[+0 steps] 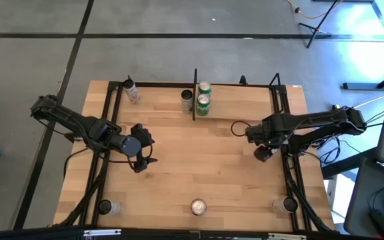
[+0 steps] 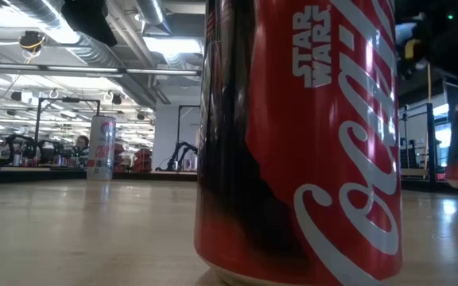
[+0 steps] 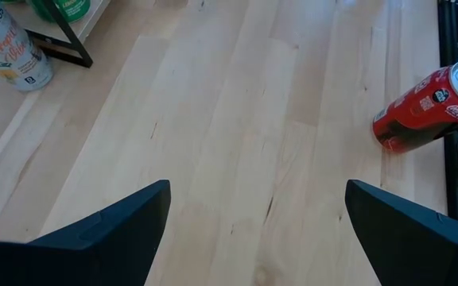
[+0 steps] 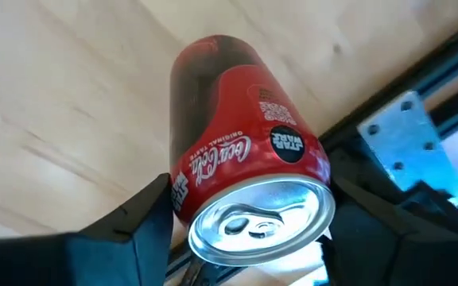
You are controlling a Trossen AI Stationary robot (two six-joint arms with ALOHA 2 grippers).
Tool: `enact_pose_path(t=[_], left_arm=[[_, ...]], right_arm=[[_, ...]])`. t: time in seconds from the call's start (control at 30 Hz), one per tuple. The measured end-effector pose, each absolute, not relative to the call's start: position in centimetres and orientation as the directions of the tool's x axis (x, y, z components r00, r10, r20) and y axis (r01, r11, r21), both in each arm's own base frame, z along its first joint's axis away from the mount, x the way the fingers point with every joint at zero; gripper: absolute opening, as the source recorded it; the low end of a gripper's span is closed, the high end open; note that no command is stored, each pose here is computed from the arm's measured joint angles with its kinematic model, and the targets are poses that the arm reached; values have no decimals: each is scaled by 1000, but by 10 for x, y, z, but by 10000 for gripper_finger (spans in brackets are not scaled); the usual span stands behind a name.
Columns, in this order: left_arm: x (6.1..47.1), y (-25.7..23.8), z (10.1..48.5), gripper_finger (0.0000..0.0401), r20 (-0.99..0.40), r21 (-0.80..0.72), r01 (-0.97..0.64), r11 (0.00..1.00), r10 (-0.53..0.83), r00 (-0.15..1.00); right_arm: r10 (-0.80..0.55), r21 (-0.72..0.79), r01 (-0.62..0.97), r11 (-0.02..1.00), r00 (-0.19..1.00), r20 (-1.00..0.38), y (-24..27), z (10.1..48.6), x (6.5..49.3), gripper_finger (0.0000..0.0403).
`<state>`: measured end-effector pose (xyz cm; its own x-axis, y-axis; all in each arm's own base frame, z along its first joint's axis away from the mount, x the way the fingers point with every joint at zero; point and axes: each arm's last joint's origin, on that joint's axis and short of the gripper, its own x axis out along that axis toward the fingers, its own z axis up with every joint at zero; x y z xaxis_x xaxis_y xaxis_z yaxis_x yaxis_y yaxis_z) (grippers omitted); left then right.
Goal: Place canned beverage on shelf
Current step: Put the top red soda can on the shelf
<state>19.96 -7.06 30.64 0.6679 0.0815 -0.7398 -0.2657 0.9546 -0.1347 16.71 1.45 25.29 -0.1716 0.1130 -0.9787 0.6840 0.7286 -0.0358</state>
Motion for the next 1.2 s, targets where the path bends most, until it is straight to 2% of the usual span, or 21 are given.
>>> enact_pose_path(t=[0.2,0.33,0.4,0.57,0.9,1.2], left_arm=[[200,-71,306,365,-740,-135,-266,955,82,668],[200,-71,306,365,-739,-136,-267,954,81,668],[200,-71,306,365,-739,-136,-267,954,81,668],[200,-71,307,365,-738,-141,-270,952,81,669],[200,-71,307,365,-737,-143,-271,952,80,671],[200,-71,307,365,-737,-143,-271,952,80,671]], right_arm=[[127,69,782,619,-13,-992,14,255,185,259],[131,70,861,504,4,-991,15,247,198,253],[145,50,874,483,-24,-989,16,243,202,255],[169,24,878,479,-65,-983,17,236,208,275],[70,76,866,494,47,-996,15,248,222,330],[40,95,814,573,88,-995,14,254,222,331]])
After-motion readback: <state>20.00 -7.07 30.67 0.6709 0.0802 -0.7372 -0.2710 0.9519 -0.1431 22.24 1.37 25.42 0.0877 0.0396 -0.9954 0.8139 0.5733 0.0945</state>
